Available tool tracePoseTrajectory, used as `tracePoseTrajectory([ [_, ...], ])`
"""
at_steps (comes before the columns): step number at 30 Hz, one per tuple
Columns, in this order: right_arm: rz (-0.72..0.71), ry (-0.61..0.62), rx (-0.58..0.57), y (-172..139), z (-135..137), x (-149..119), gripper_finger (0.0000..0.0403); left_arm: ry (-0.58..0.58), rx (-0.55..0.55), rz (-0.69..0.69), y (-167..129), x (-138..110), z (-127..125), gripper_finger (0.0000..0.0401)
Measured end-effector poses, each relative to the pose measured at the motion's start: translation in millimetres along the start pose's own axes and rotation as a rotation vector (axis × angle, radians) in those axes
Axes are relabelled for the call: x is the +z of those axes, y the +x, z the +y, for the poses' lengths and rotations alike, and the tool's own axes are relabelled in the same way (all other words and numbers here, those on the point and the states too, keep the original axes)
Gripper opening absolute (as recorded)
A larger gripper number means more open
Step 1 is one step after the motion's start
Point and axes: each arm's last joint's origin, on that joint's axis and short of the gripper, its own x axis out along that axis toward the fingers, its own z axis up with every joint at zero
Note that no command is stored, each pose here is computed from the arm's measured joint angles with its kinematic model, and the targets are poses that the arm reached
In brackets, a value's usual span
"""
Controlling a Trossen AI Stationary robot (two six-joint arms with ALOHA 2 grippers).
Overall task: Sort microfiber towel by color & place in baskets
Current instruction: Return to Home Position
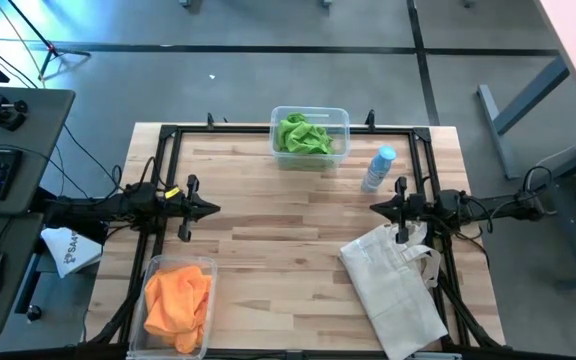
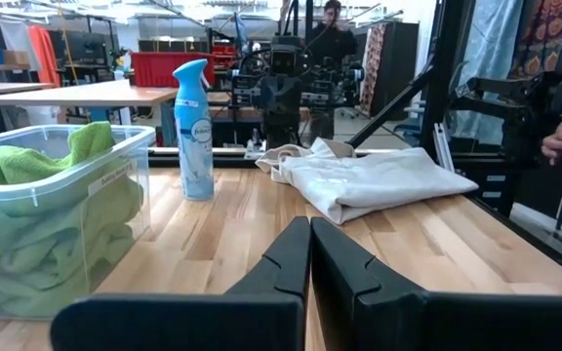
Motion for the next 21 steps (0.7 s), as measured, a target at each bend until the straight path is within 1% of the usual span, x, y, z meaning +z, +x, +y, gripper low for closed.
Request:
tracePoseTrajectory([
  [6,0.000,0.001,0.000,0.0,0.0,-0.1,0.0000,0.000,0.000,0.000,0.0,0.0,0.0,0.0000],
  [13,0.000,0.044,0.000,0.0,0.0,-0.1,0.0000,0.000,0.000,0.000,0.0,0.0,0.0,0.0000],
  [21,0.000,0.045,0.000,0.0,0.0,-0.2,0.0000,0.000,0.000,0.000,0.0,0.0,0.0,0.0000],
])
